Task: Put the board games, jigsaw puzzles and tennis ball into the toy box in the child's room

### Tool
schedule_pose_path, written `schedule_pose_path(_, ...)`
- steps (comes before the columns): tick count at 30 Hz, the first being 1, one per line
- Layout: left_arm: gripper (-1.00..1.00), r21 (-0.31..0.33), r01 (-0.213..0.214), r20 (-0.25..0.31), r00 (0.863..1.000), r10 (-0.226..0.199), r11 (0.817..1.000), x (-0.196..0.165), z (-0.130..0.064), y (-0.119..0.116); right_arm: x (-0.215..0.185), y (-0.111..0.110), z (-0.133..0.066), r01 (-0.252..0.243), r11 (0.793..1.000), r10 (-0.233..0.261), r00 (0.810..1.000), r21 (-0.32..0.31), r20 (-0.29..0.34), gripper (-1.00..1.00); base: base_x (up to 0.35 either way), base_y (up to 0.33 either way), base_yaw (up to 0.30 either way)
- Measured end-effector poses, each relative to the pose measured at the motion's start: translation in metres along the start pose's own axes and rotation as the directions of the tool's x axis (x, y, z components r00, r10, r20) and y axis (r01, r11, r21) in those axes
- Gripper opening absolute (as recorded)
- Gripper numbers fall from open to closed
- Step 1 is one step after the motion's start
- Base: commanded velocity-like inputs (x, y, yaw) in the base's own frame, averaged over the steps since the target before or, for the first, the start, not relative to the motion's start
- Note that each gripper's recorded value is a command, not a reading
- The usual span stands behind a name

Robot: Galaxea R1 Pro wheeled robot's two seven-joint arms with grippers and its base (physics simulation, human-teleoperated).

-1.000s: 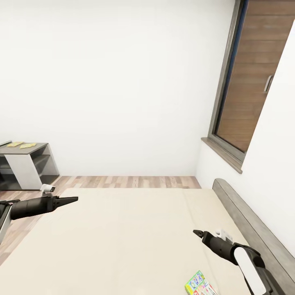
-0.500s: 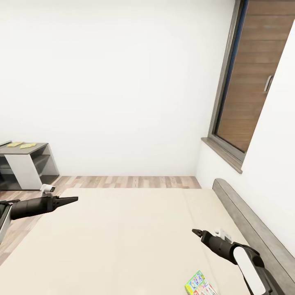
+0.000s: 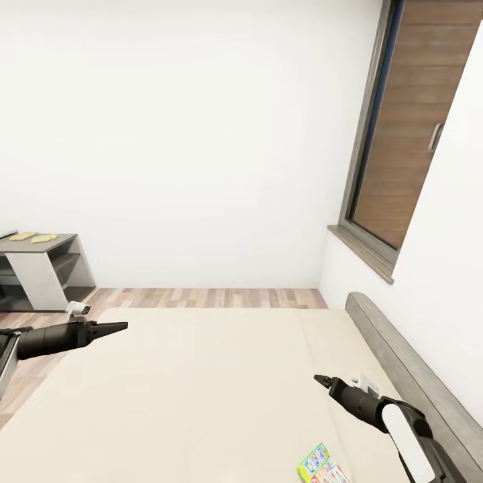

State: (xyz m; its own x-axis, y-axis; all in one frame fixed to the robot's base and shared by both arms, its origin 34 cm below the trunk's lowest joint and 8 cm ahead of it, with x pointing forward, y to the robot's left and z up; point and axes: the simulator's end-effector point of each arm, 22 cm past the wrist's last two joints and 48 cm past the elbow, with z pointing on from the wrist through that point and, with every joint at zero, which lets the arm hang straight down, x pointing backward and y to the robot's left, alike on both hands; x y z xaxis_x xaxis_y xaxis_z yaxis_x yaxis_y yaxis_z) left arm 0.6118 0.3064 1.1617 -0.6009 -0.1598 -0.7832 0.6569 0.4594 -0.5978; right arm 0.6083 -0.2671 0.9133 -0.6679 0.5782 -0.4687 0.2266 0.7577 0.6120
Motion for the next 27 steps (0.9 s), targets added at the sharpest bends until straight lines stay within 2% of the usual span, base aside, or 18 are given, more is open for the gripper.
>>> schedule_pose_path(11, 1.00, 0.000, 0.000, 0.000, 1.000, 0.000, 1.000, 0.0000, 0.0000, 0.0000, -0.0003, -0.0002, -0.0001, 0.000, 1.000, 0.000, 1.000, 0.000, 0.000, 1.00, 0.000, -0.037, 0.000)
schedule_pose_path(27, 1.00, 0.000, 0.000, 0.000, 1.000, 0.000, 1.000, 0.0000, 0.0000, 0.0000, 0.0001, 0.0001, 0.0001, 0.000, 1.000, 0.000, 1.000, 0.000, 0.000, 1.00, 0.000, -0.120, 0.000)
